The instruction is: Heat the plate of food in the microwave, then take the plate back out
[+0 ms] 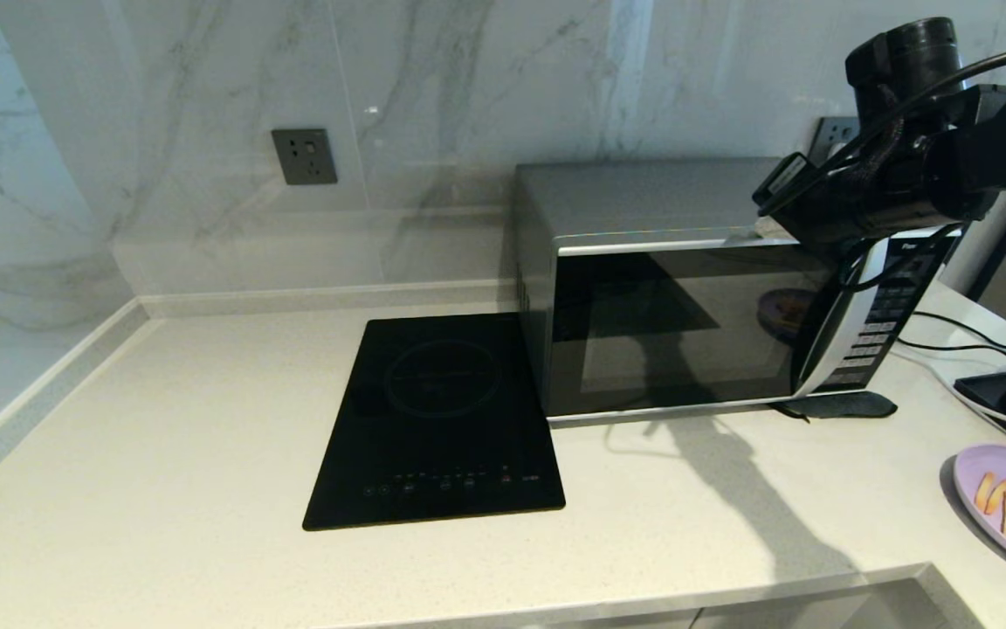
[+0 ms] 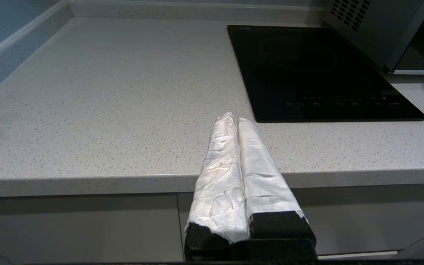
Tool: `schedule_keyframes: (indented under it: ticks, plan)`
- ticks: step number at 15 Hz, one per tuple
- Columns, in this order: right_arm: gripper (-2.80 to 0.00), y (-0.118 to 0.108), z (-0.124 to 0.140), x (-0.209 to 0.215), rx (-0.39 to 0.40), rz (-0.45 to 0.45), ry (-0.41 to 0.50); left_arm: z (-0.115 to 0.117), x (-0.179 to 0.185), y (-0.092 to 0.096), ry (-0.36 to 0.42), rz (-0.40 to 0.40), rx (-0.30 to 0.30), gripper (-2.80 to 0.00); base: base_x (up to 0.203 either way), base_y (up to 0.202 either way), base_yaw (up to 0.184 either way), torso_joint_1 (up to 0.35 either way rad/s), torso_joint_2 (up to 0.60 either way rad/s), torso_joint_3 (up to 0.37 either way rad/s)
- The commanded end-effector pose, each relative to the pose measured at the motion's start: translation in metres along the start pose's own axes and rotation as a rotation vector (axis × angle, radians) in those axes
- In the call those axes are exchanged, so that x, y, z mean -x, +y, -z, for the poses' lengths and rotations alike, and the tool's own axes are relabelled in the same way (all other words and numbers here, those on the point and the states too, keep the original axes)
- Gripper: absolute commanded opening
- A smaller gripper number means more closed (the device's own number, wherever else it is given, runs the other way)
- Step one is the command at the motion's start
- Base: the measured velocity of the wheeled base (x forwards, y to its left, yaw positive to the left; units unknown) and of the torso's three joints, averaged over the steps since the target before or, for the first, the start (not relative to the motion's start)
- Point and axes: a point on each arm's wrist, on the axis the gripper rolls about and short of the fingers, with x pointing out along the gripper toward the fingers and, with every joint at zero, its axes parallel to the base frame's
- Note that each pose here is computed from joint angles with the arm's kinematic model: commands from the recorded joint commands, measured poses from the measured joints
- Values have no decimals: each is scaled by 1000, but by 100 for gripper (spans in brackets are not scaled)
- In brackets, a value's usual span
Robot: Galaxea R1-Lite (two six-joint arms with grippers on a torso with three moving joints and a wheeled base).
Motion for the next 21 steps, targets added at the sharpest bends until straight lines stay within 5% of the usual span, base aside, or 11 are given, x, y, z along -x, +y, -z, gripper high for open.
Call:
schedule_keyframes:
  ticks: [1, 7, 11, 21]
  plan:
    - [-280, -4, -8, 18, -15, -9, -4, 0, 0, 0, 1, 0, 1, -280, 0, 0, 0, 0, 0, 0]
    - [-280, -31, -21, 113, -15, -56, 13, 0, 0, 0, 1, 0, -1, -280, 0, 0, 0, 0, 0, 0]
    - [-280, -83, -6, 183, 65, -42, 100, 0, 0, 0, 1, 0, 1, -280, 0, 0, 0, 0, 0, 0]
    - [-280, -193, 85, 313, 83, 58, 115, 0, 0, 0, 1, 0, 1, -280, 0, 0, 0, 0, 0, 0]
